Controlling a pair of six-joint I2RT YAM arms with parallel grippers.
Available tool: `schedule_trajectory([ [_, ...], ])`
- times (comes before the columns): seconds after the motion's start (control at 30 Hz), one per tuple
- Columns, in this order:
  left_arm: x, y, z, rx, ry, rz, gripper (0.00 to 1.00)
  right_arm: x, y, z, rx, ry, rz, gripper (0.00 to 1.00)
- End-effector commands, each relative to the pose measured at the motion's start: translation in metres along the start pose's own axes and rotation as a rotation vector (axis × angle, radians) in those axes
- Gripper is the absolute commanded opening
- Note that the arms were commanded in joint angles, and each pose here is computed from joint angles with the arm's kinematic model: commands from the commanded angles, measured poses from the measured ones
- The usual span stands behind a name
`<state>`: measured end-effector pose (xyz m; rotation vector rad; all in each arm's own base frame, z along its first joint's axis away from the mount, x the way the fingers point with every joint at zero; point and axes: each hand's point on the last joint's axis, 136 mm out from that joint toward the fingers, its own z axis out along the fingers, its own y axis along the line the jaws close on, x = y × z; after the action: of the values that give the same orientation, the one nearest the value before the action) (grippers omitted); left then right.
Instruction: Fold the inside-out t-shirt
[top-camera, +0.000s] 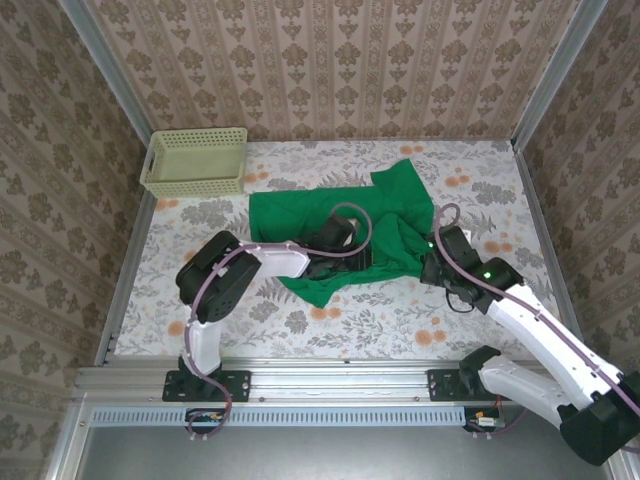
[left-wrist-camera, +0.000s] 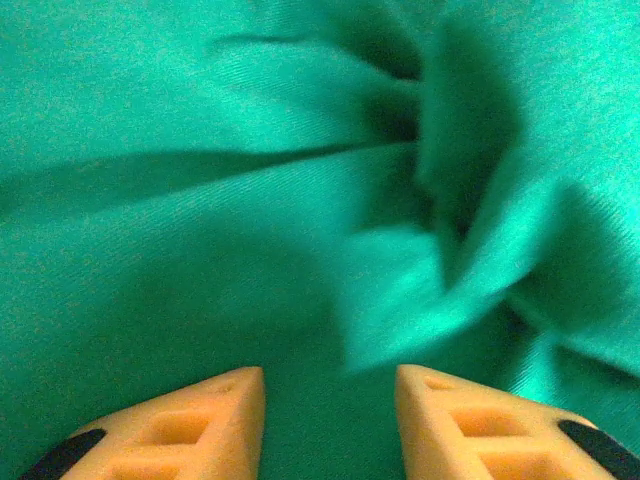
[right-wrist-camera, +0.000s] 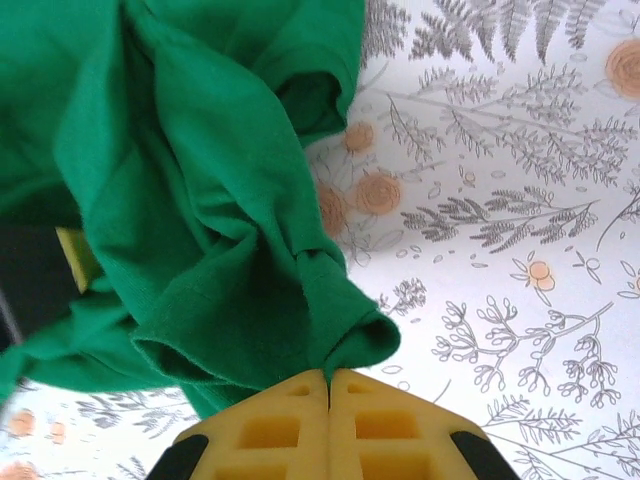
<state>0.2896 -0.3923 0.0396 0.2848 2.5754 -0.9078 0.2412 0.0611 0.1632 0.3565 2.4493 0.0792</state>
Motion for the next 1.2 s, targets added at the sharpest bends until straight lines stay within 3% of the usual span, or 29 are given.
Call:
schedule_trajectory([
  [0.0,0.004,0.014,-0.049,-0.138,-0.008,0.044,0.44,-0.04,0.007,-0.026,-0.061,-0.136,0.127,0.0],
  [0.13,0.021,0.033,-0.11,-0.365,-0.01,0.092,0.5,-0.055,0.022,-0.022,-0.096,-0.149,0.17,0.0],
  [0.23,0.042,0.037,-0.132,-0.44,0.018,0.11,0.53,-0.062,0.043,-0.014,-0.158,-0.131,0.188,0.0],
  [0.43,0.07,0.021,-0.112,-0.46,0.13,0.181,0.6,-0.069,0.06,-0.004,-0.18,-0.111,0.179,0.0],
  [0.63,0.085,0.039,-0.098,-0.56,0.192,0.128,0.62,-0.07,0.054,-0.001,-0.136,-0.113,0.146,0.0],
  [0.87,0.069,0.059,-0.087,-0.574,0.165,0.099,0.36,-0.07,0.043,-0.002,-0.097,-0.127,0.144,0.0],
  [1.03,0.055,0.068,-0.093,-0.571,0.143,0.128,0.03,-0.075,0.019,-0.008,-0.03,-0.145,0.145,0.0],
  [1.17,0.024,0.06,-0.119,-0.558,0.066,0.19,0.0,-0.085,-0.001,-0.017,0.012,-0.167,0.181,0.0],
])
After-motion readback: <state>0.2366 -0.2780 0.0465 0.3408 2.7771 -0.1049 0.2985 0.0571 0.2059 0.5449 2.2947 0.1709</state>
